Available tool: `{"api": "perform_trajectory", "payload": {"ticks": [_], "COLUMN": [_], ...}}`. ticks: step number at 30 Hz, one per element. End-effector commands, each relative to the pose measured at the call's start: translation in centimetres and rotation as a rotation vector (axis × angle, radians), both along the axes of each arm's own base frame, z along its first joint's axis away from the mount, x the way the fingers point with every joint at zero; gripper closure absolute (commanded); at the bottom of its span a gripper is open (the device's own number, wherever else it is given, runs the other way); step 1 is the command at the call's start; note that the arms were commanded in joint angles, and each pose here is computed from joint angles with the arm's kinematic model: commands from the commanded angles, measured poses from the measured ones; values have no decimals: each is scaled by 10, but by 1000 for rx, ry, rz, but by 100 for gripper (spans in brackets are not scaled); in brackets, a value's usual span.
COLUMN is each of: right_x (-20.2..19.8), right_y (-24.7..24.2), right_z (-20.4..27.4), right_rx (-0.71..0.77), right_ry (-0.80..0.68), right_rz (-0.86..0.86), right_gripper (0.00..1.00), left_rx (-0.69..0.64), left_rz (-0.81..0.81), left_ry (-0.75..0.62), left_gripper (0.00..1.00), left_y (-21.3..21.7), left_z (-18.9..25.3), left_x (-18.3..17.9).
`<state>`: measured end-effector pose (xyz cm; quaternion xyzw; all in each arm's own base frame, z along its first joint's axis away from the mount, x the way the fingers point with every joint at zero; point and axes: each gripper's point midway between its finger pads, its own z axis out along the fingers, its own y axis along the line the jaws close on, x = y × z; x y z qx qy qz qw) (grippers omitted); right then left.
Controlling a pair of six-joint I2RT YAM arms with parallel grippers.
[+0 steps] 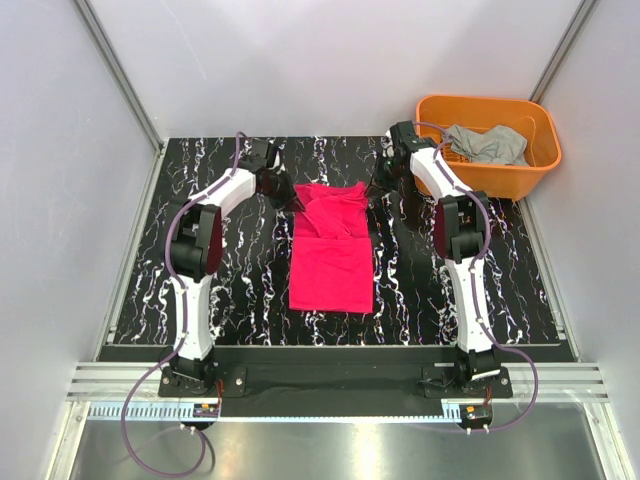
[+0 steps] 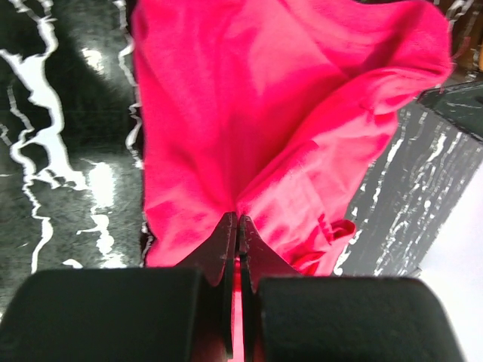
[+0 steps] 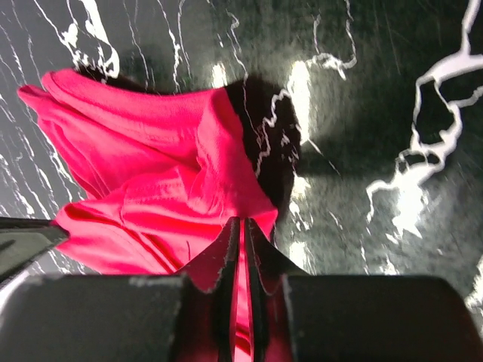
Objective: Fold and stack the t-shirts
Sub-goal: Fold the tshirt
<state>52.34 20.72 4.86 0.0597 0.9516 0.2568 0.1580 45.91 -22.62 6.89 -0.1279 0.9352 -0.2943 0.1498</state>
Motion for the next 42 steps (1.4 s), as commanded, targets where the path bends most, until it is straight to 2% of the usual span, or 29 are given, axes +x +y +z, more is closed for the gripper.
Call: {"api": "perform_trajectory", "payload": {"ticks": [1, 17, 22, 27, 34, 42], "right_x": [13, 18, 13, 7, 8, 9], "right_y": [11, 27, 26, 29, 39, 42], "right_z": [21, 7, 16, 33, 30, 49], "right_rx": [61, 138, 142, 158, 195, 182], "right_ry": [-44, -1, -4, -24, -6, -45], "right_rz": [8, 13, 21, 37, 39, 22], "right_gripper": [89, 89, 89, 89, 89, 90], "left_rx": [30, 84, 105, 114, 116, 103], "left_rz": [29, 41, 27, 23, 16, 10], "left_ry": [-42, 41, 69, 67, 65, 73], "left_gripper": [100, 100, 100, 100, 100, 100], "left_y": [10, 27, 29, 30, 30, 28], "left_z": [10, -34, -50, -53, -52, -52], "left_x": [5, -1, -7, -6, -3, -3]}}
